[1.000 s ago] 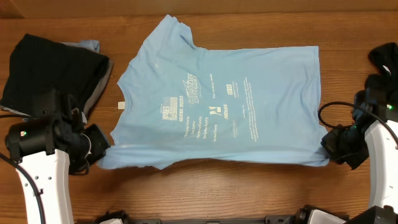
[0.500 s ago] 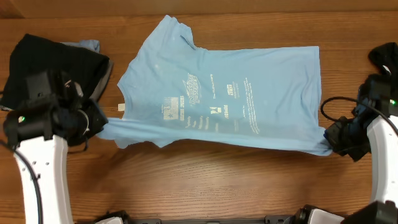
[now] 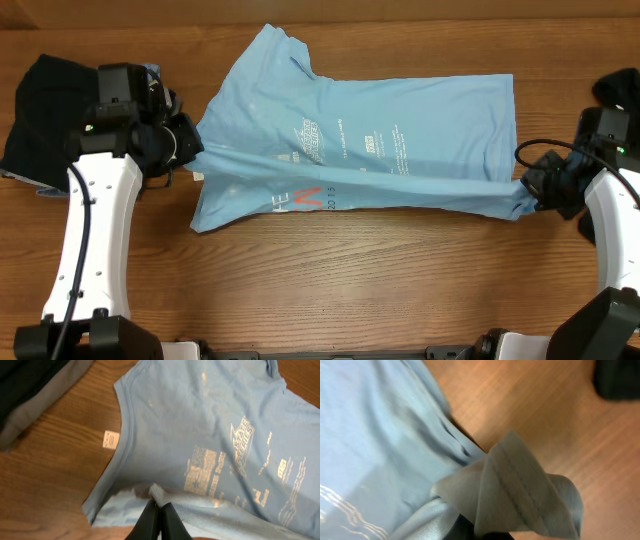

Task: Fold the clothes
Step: 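Lift the bottom edge with both grippers and fold it upward toward the collar, then release the folded bottom edge with both grippers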

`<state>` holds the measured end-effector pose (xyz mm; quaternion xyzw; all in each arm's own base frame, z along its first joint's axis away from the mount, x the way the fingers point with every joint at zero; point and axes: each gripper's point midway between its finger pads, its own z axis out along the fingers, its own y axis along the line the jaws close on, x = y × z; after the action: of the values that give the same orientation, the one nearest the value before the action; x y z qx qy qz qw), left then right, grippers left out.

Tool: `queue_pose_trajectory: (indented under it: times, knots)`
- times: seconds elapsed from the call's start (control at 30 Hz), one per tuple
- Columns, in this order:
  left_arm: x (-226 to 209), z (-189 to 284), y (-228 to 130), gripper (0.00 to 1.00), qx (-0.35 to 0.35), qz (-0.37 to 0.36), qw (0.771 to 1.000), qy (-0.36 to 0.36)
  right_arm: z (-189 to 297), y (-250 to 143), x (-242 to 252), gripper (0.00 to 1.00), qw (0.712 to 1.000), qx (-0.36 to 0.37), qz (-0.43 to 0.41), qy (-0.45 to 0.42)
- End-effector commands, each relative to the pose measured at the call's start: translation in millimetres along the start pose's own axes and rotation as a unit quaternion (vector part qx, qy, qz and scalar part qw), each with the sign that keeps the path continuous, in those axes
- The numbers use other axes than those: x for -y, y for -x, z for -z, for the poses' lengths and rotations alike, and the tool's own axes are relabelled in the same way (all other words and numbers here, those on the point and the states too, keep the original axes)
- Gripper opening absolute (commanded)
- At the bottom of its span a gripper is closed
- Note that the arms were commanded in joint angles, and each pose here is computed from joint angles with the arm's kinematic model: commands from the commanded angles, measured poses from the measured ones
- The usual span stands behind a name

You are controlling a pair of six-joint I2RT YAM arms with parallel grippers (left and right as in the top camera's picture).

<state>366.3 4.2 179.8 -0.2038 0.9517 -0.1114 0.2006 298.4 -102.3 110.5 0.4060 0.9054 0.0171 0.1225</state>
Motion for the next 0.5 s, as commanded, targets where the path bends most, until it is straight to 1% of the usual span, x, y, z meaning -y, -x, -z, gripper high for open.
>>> queue_pose_trajectory:
  times: [0.0, 0.1, 0.17, 0.33, 0.47]
  knots:
    - [5.2, 4.2, 18.5, 0.04, 0.033, -0.001, 0.999, 0.0, 11.0, 17.8, -29.2, 0.04, 0.998, 0.044, 0.034, 0.036]
    - [0.6, 3.4, 22.1, 0.04, 0.044, -0.005, 0.999, 0.022, 10.1, 17.2, -48.2, 0.04, 0.996, 0.056, 0.056, 0.051]
    - [-0.6, 0.6, 24.0, 0.04, 0.048, -0.008, 0.998, 0.032, 5.7, 14.6, -56.7, 0.04, 0.995, 0.059, 0.071, 0.047]
    - [7.5, -16.1, 23.9, 0.04, 0.039, -0.03, 0.998, 0.031, -12.9, 9.4, -64.8, 0.04, 0.994, 0.052, 0.092, 0.023]
    - [0.1, -27.0, 24.4, 0.04, 0.034, -0.032, 0.997, 0.057, -27.6, 13.0, -67.0, 0.04, 0.994, 0.049, 0.092, 0.017]
